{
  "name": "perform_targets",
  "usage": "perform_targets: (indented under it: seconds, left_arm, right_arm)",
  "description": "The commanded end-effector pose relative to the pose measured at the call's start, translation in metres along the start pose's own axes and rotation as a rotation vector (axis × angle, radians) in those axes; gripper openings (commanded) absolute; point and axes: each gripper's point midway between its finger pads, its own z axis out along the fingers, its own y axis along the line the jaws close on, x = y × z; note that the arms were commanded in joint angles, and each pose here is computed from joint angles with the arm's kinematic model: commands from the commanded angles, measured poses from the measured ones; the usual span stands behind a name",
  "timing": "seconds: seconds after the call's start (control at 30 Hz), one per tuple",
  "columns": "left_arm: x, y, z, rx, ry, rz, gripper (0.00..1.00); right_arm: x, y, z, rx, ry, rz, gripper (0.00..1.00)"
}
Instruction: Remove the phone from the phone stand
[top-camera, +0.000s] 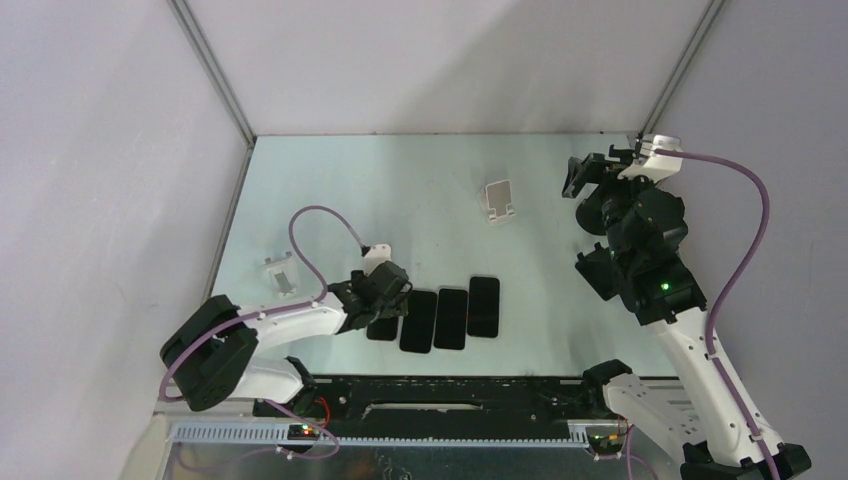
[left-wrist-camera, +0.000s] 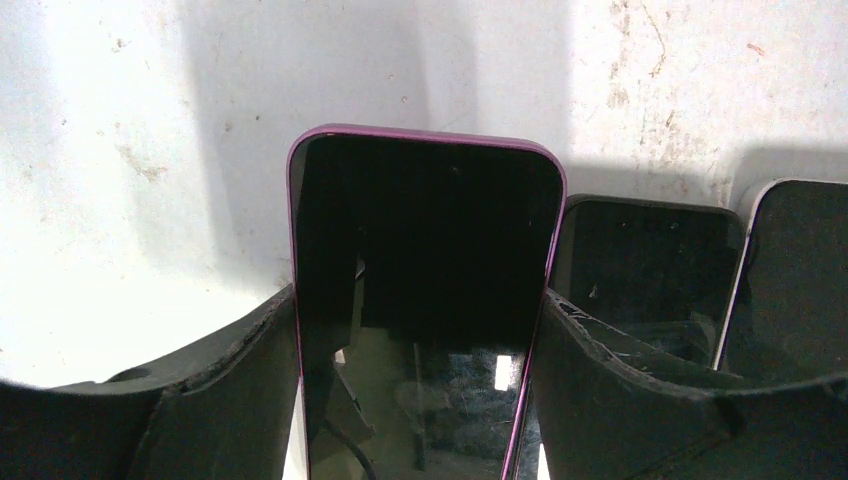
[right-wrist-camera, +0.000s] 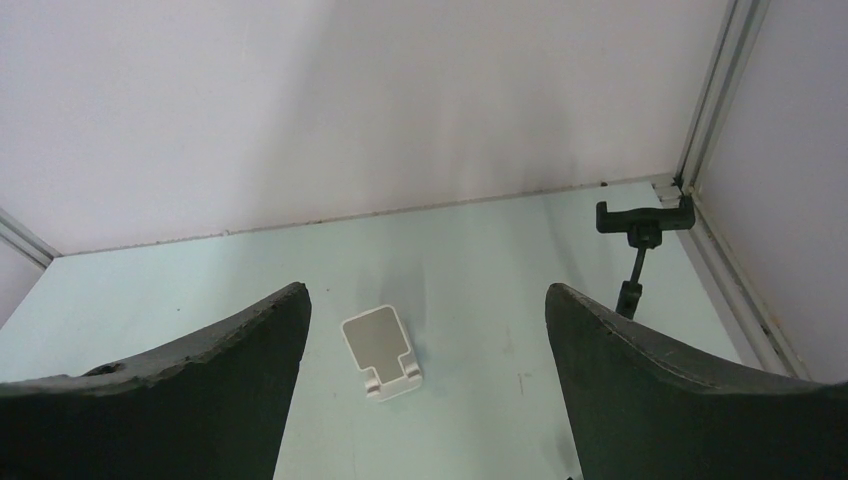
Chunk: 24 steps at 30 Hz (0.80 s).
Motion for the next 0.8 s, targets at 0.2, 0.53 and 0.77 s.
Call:
perform_targets:
  seconds: [0.2, 0.53, 0.77]
  left_arm:
    - [0.079, 0.023, 0.001, -0.059, 0.294, 0.038, 0.27]
    - [0.079, 0.045, -0.002, -0.154, 0.273, 0.050, 0.45]
    - [0.078, 0.054, -0.004, -0.203, 0.261, 0.030, 0.55]
  right_arm:
    - [-0.004, 0.003, 0.001, -0.004, -0.013, 0.021, 0.89]
    - [0.001, 0.001, -0.001, -0.006, -0.017, 0.022, 0.89]
    - [0.003, 0.003, 0.000, -0.014, -0.012, 0.030, 0.89]
